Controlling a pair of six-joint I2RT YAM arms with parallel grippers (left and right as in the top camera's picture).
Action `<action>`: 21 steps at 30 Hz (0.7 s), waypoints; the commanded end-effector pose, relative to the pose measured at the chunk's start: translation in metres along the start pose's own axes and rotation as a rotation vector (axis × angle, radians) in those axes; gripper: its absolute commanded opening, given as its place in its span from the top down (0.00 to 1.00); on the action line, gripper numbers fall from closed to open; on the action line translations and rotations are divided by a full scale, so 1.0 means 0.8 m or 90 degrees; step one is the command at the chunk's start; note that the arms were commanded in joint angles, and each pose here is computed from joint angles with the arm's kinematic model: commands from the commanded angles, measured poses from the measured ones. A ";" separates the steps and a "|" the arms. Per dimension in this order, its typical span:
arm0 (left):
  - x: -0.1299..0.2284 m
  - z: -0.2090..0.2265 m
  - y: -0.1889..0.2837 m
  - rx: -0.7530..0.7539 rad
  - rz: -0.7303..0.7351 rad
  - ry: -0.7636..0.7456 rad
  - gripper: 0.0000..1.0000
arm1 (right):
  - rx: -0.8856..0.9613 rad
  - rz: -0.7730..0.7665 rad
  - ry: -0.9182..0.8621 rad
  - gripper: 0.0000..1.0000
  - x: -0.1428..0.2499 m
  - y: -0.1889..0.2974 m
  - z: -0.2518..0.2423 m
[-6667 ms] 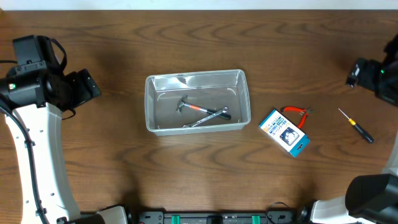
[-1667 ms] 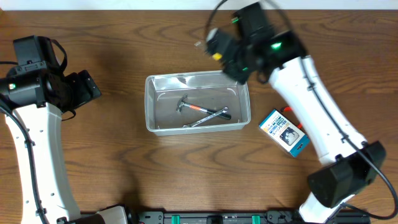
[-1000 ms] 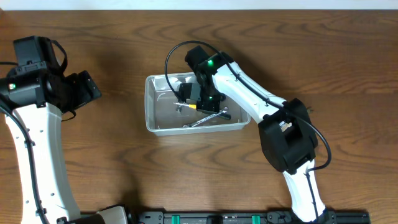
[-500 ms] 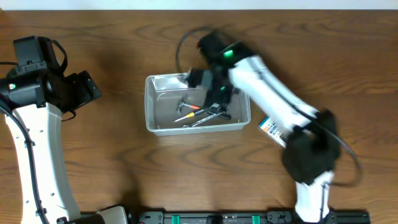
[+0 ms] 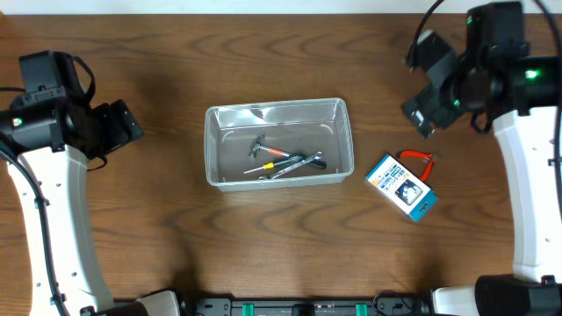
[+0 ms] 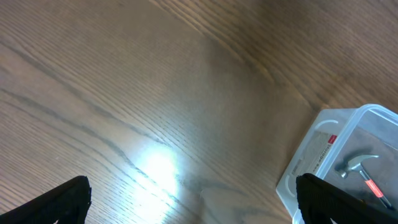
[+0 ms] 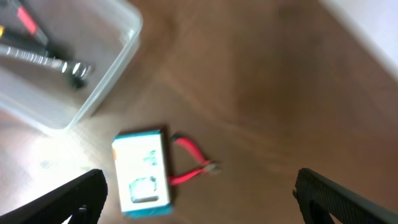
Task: Pack container
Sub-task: 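Lower the right gripper onto the screwdriver box and grasp it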
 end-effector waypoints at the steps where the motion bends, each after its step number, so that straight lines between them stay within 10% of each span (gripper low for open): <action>1: -0.002 0.001 0.001 -0.008 -0.003 0.005 0.02 | 0.002 0.034 -0.026 0.01 0.027 0.004 0.029; 11: -0.002 0.001 0.001 -0.007 -0.003 0.005 0.02 | -0.017 0.098 0.079 0.01 0.135 -0.057 0.109; 21: -0.002 0.001 0.001 -0.007 -0.003 0.005 0.02 | -0.090 0.170 0.091 0.01 0.136 -0.151 0.101</action>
Point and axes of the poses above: each gripper's point midway between its finger pads, its own y axis back along the fingers, its own z axis along the line the jaws close on, x = y × z, the point moved 8 cm from there along y, back along the fingers, and after that the axes turned 9 degrees about y, right-handed, at the moved point
